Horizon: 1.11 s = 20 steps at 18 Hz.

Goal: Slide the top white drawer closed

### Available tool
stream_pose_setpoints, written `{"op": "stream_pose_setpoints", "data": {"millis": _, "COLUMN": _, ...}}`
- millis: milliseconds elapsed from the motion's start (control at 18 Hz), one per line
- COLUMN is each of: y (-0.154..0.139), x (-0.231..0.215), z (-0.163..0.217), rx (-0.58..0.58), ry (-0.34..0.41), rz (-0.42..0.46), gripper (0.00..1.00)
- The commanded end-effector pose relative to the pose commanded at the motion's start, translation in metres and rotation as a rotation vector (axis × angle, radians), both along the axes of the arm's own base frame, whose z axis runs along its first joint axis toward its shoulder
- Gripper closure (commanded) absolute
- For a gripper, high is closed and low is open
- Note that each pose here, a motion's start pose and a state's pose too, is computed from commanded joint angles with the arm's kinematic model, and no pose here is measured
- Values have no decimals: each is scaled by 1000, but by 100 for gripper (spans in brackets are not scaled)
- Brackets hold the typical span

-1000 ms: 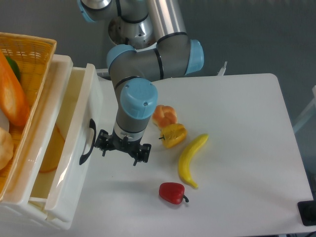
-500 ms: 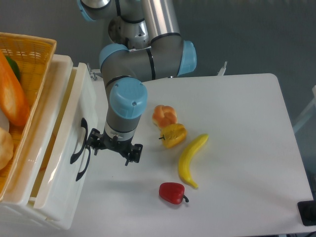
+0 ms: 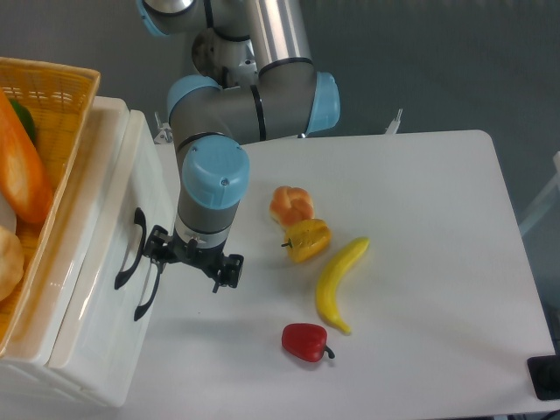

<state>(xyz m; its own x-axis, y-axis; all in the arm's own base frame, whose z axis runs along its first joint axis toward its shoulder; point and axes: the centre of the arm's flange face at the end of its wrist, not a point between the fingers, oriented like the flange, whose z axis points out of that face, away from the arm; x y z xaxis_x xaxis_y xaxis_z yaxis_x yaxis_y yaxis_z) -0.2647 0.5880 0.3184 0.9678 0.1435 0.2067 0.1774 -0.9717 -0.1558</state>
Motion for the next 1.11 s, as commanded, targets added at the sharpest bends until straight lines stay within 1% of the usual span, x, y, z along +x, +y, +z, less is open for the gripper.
{"op": "stream_pose_setpoints", "data": {"millis": 778, "y": -5, "x": -6, "z": 6, "rx": 6, "ry": 7, "rz": 9, "gripper": 0}}
{"op": "stream_pose_setpoints", "data": {"millis": 944, "y": -7, "x": -22, "z": 15, "rx": 15, "ry": 35, "rz": 20, "gripper": 0}}
{"op": "stream_pose_setpoints", "data": {"millis": 1056, "y": -15, "x": -45, "z": 34, "rx": 26, "ry": 83, "rz": 41, "gripper": 0}}
{"op": "stream_pose_setpoints", "data": {"millis": 1111, "y": -18, "x": -53, "z": 41, "rx": 28, "ry": 108, "rz": 34, "gripper": 0}}
